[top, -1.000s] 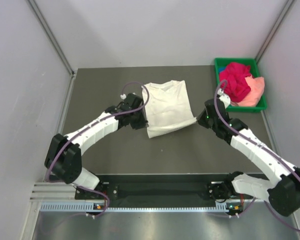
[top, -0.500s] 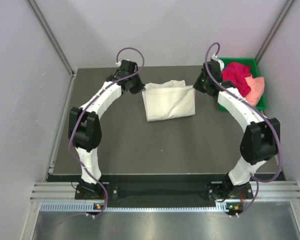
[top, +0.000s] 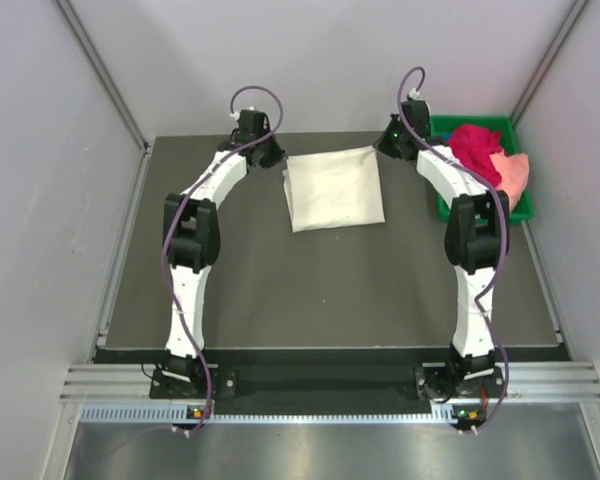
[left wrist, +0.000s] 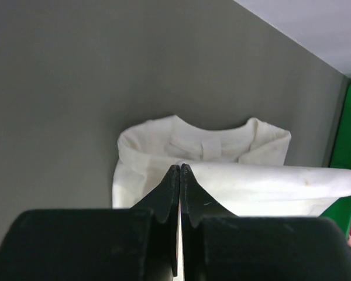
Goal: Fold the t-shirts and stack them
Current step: Fold the tshirt
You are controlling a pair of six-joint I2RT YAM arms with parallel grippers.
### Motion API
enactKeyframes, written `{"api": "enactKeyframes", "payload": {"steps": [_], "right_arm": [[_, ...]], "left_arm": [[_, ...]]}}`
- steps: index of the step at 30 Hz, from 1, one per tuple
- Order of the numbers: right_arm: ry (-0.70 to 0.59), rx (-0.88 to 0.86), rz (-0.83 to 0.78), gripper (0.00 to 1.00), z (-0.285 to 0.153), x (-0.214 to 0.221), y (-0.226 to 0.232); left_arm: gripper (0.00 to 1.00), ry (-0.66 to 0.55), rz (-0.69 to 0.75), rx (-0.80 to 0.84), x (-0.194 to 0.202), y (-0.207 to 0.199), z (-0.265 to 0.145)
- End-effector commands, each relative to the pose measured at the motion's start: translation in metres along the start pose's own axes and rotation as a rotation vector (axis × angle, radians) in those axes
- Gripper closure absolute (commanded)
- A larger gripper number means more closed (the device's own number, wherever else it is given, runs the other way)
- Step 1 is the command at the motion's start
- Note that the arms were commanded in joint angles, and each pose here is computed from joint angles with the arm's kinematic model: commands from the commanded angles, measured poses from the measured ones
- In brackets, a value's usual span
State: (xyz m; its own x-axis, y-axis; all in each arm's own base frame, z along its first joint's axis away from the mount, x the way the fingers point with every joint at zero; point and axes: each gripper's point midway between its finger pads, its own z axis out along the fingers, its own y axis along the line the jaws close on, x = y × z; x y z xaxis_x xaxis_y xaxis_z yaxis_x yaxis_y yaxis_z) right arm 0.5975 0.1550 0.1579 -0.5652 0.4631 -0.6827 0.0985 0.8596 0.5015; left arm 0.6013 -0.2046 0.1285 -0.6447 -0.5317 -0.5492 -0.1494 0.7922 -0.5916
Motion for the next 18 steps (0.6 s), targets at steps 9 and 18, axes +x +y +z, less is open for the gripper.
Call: {"api": "enactKeyframes", "payload": {"steps": [9, 18], "right_arm": [[-0.134, -0.198, 0.007, 1.00, 0.048, -0.039, 0.028], [-0.171, -0.229, 0.029, 1.00, 0.053, -0.043, 0.024]], "left_arm": [[1.00, -0.161, -0.026, 0.090, -0.051, 0.012, 0.041], [1.00, -0.168, -0.031, 0.083, -0.060, 0.006, 0.025]]}}
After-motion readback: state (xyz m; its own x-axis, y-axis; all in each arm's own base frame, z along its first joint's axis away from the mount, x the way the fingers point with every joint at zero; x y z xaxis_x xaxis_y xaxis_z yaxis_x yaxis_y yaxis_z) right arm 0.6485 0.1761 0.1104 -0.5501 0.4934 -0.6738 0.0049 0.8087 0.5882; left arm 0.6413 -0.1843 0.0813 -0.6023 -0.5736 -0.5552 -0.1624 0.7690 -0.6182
